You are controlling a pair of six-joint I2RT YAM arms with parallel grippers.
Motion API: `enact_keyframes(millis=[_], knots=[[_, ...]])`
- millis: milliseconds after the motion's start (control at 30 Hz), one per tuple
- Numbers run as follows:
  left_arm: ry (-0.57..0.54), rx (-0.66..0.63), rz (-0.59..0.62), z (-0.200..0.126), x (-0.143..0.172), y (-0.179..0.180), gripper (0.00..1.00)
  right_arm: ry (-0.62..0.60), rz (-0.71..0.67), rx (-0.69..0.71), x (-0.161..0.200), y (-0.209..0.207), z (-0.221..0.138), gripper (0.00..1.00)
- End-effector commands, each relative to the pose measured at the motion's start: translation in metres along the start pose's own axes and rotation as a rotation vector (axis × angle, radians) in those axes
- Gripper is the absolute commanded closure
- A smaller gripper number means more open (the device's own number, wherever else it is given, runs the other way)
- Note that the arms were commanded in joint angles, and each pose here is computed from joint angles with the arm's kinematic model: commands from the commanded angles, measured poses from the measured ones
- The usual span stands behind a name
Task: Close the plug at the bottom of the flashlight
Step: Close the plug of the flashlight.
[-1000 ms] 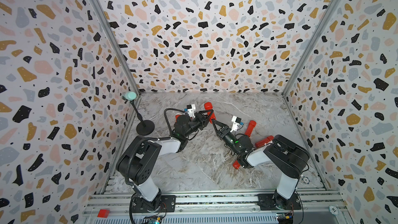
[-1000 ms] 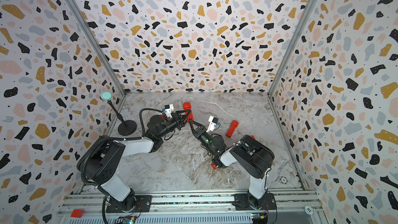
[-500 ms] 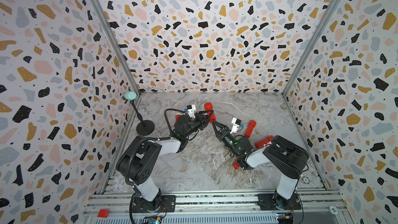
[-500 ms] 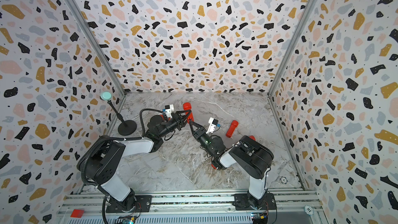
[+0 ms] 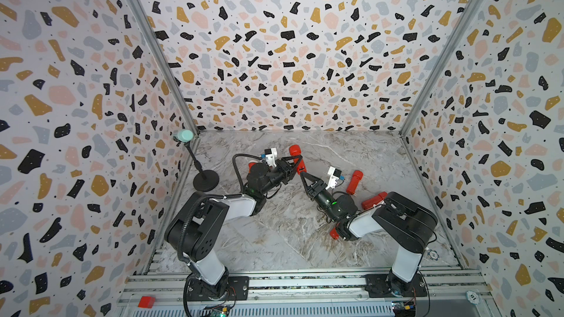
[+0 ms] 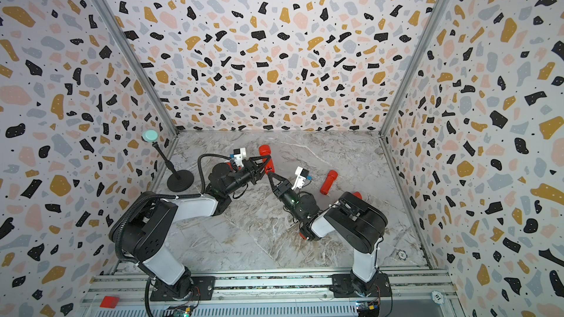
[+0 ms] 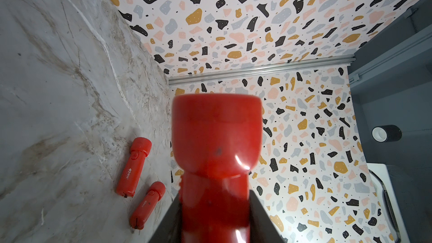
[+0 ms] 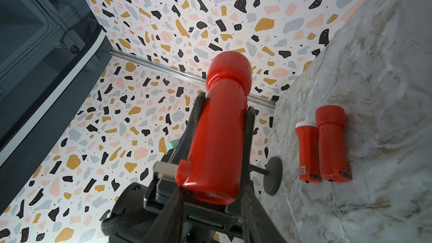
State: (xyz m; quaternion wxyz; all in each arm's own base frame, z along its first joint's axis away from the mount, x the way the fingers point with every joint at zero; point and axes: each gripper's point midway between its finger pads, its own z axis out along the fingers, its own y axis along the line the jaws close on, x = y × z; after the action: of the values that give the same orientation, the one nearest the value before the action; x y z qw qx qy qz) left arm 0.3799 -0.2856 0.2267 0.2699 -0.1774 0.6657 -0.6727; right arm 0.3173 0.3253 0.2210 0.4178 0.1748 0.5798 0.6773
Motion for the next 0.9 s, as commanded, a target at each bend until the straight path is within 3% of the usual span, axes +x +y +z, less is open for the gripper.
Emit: enact_keyframes(millis=[0,567,867], knots=[[0.013,0.090,0.038,-0.003,0.002,-0.022,1.00,-0.095,0.020,-0.204,-0.024,0.049,-0.006,0.59],[0.021,0.106,0.034,-0.002,0.003,-0.025,1.00,-0.085,0.048,-0.193,-0.027,0.041,0.000,0.57],[0.022,0.109,0.031,-0.002,0.004,-0.026,1.00,-0.078,0.036,-0.212,-0.024,0.047,0.004,0.62]])
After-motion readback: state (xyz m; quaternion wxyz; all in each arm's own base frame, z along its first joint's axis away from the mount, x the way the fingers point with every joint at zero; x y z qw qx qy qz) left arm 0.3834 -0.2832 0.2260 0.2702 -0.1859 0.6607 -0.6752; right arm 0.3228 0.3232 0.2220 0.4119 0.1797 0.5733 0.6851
